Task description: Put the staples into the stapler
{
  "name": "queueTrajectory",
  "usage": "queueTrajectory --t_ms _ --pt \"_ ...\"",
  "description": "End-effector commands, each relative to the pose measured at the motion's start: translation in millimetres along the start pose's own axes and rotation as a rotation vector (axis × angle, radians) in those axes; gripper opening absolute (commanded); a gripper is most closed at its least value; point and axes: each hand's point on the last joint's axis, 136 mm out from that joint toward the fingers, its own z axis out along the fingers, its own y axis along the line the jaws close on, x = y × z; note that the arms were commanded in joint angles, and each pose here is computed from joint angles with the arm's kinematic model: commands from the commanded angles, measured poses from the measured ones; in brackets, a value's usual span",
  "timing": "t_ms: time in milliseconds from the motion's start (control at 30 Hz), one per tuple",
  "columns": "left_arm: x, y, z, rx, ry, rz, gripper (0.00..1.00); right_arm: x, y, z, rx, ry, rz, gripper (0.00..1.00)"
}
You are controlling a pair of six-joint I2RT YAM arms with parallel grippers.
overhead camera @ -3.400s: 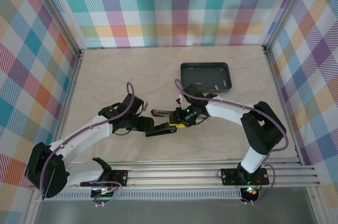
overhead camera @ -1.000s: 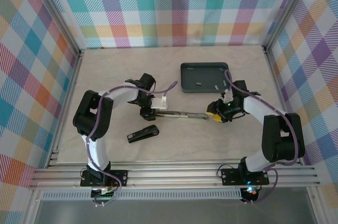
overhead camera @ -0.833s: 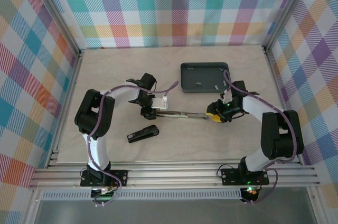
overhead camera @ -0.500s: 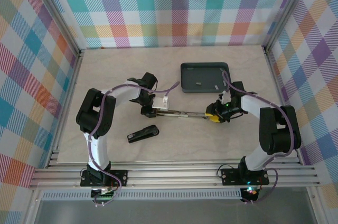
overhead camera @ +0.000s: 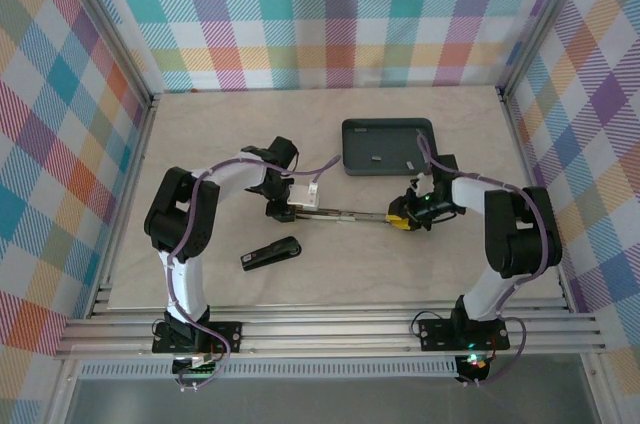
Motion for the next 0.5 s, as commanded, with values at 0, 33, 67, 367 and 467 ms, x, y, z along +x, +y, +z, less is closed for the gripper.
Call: queueTrajectory --t_ms 0,33,67,367,467 --pt "-4.9 -5.6 -21.9 0.01 0.013 0.033 0.31 -5.0 -10.1 8.0 0.048 -0.001 0.002 0.28" --pt "-7.8 -5.2 -27.9 0.009 0.006 0.024 0.31 -3.7 -12.8 9.8 0.06 0.006 0.006 0.28" --pt "-11.5 -6.0 -34.7 0.016 -0.005 0.011 0.31 -2.2 -15.2 11.7 0.072 0.011 0.005 0.28" --pt "-56.3 -10.3 -108.3 0.014 -0.082 -0.024 0.3 6.8 -16.3 26.1 0.106 0.039 0.0 0.27" --pt "-63.4 -11.4 -123.8 0.001 -0.047 -0.007 0.3 7.0 -11.0 29.3 0.1 0.04 -0.011 0.27"
